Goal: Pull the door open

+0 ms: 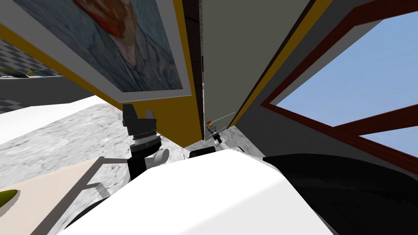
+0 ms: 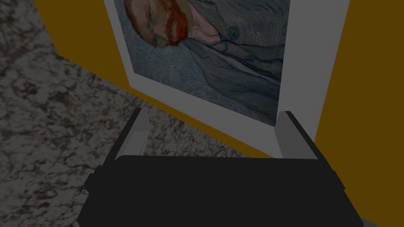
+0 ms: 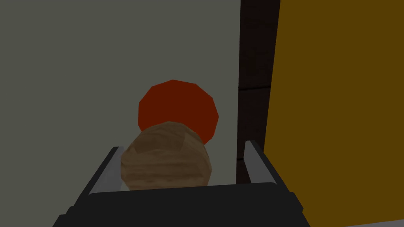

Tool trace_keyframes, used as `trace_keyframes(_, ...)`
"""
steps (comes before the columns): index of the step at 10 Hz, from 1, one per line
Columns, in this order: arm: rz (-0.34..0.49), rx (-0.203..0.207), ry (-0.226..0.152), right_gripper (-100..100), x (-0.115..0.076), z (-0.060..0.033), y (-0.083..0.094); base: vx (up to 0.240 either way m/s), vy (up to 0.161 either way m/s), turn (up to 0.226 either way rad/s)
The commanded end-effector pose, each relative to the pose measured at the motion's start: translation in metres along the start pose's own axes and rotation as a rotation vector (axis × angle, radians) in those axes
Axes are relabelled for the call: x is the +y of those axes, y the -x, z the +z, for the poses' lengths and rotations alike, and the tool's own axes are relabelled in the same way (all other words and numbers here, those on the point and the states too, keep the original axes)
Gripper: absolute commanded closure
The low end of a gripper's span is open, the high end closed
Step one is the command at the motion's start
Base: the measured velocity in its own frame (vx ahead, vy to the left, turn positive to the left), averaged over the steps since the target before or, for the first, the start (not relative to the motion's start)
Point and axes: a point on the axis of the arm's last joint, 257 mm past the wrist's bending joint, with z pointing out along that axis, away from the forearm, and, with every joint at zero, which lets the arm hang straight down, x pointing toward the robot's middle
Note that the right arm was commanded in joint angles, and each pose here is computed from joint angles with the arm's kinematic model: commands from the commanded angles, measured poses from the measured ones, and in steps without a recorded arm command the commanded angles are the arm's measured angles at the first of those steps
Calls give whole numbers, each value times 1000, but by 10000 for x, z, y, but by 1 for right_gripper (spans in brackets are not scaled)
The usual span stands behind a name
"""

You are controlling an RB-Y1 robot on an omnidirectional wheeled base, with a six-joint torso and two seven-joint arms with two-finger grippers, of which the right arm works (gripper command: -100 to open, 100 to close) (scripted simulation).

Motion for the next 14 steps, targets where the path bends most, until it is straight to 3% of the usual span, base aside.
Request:
trace_keyframes(1, 52, 17, 0, 100, 48, -46, -80, -178, 6, 120)
trace_keyframes(4, 71, 3, -8, 100, -13, -30, -25, -100, -10, 73)
trace_keyframes(5, 60, -42, -4, 100, -28, 63, 158, -11, 12, -15)
trace_keyframes(6, 56, -59, -4, 100, -37, 89, 228, 5, 10, -2)
trace_keyframes(7, 68, -11, -7, 100, -18, -2, 29, 24, 1, 13)
trace_keyframes(9, 74, 12, -9, 100, -10, -51, -63, 17, 1, 3)
trace_keyframes(11, 59, -46, -4, 100, -29, 71, 175, -10, -4, -6)
trace_keyframes(12, 87, -25, -40, 100, -240, 11, 136, -5, -21, 22)
trace_keyframes(14, 133, -26, -44, 100, -276, 2, 135, -14, -22, 43)
